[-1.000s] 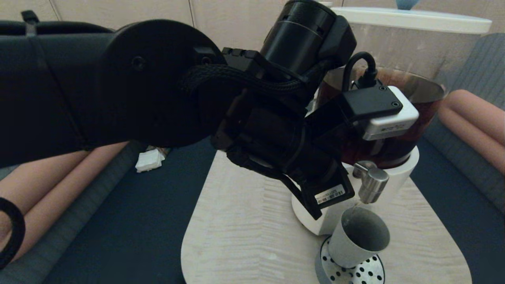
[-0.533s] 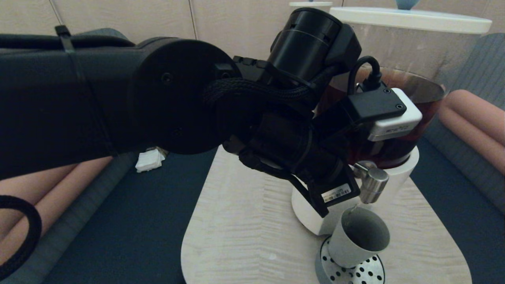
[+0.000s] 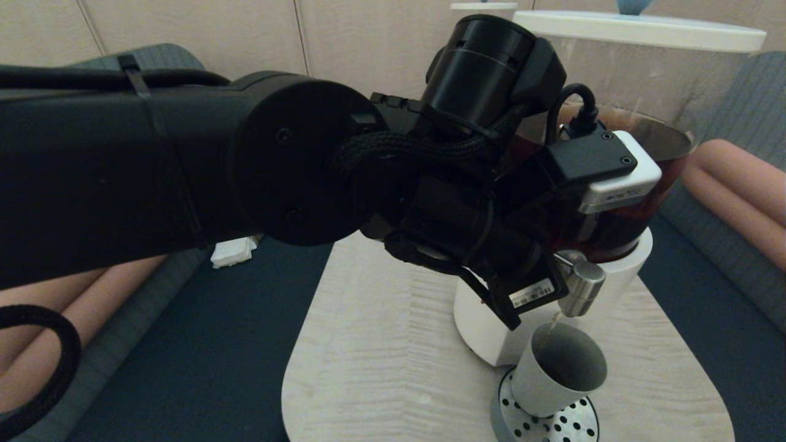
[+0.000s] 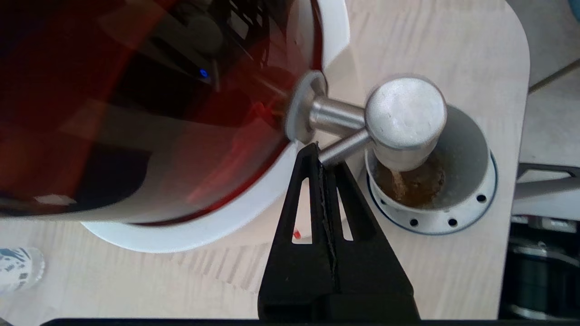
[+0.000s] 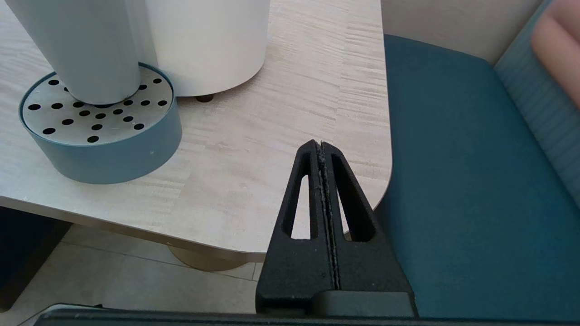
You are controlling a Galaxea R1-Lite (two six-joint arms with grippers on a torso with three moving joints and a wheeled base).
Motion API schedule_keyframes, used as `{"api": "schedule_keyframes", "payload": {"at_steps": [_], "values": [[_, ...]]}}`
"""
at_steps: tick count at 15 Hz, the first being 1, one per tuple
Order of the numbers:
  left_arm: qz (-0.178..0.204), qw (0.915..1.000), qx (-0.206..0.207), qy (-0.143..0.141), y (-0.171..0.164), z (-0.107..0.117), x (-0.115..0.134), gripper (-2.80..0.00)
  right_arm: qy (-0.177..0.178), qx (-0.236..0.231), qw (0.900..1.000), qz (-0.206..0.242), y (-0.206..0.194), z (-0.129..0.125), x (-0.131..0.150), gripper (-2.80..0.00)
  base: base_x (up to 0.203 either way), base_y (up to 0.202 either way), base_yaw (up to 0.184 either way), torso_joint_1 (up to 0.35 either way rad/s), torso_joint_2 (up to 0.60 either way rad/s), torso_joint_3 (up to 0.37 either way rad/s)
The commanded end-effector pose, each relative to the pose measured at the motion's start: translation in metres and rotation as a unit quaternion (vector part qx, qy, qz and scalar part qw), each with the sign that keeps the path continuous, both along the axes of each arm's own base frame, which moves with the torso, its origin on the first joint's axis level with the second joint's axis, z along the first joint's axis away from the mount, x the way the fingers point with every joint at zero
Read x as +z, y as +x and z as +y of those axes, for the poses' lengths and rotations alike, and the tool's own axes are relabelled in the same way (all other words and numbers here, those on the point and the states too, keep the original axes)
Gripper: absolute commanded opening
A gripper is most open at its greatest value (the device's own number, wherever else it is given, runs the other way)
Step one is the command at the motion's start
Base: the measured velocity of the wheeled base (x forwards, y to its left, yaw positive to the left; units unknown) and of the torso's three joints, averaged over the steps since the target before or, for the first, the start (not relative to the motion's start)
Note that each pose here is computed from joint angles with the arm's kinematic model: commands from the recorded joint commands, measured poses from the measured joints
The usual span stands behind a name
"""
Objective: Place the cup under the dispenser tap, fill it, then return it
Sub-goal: Turn off the faucet
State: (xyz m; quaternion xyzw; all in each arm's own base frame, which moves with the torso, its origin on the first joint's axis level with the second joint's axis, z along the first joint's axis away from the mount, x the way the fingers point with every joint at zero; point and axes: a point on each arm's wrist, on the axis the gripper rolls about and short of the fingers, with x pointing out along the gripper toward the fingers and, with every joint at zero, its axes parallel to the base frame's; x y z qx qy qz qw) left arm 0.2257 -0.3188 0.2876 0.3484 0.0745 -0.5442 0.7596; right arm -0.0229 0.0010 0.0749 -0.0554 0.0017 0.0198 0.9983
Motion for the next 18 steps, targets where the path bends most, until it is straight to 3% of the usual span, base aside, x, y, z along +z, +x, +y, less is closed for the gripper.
{"api": "schedule_keyframes", "payload": {"at_steps": [1,18], "values": [[-0.003,1.0,-0.002,-0.003,0.0,0.0,0.001,-2.8,0.0,0.0,1.0,0.003,0.0,0.0,-0.002,-2.8,0.0,0.0,0.0,0.0,0.0,0.0],[-0.028,0.9989,-0.011,-0.037,0.008,-0.019,-0.007,-2.8,0.0,0.0,1.0,0.003,0.0,0.0,-0.003,-2.8,0.0,0.0,0.0,0.0,0.0,0.0]]}}
